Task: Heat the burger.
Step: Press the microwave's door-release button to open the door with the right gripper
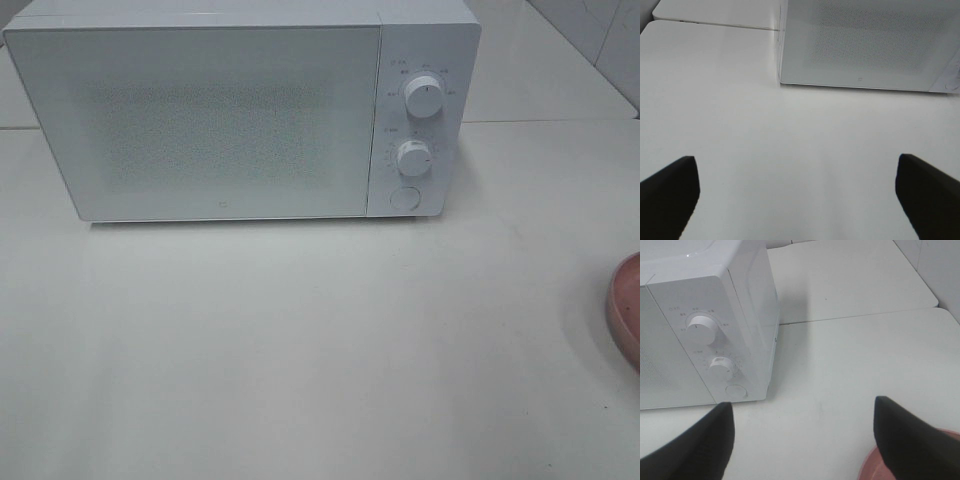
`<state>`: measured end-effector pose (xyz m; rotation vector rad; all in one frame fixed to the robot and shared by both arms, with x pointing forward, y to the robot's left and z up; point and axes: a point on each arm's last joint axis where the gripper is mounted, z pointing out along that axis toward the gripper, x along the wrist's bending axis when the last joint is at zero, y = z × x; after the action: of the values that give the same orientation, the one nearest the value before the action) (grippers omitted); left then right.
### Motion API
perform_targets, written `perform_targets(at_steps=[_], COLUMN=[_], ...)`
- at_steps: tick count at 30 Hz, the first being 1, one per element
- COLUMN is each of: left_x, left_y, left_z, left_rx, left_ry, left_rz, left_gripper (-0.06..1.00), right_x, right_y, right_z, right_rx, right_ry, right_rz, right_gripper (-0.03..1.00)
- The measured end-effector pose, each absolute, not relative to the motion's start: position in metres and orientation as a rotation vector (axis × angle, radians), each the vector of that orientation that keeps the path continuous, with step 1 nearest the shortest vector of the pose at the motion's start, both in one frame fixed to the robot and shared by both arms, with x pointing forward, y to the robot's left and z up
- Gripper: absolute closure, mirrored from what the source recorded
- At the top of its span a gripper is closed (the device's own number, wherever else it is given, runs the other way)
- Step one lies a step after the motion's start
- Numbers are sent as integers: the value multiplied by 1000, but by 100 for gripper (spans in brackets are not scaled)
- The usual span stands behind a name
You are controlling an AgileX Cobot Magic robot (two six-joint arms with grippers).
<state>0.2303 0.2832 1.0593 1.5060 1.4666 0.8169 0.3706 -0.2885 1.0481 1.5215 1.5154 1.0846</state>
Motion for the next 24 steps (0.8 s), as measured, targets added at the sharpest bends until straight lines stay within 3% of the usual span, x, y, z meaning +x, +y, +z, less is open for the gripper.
perform_targets(at_steps=[17, 24], left_x=[230, 230], left_y=[283, 283], left_z=[1059, 1059], left_rx=[1506, 1506], left_ry=[1467, 1467], left_rz=[817, 817], left_gripper=[-4, -4], right_x=[423, 438], right_y=[-284, -281], right_z=[1033, 1010], right_rx=[1379, 1297], right_ry=[1473, 1485], right_rz=[1132, 1131], right_gripper=[25, 25])
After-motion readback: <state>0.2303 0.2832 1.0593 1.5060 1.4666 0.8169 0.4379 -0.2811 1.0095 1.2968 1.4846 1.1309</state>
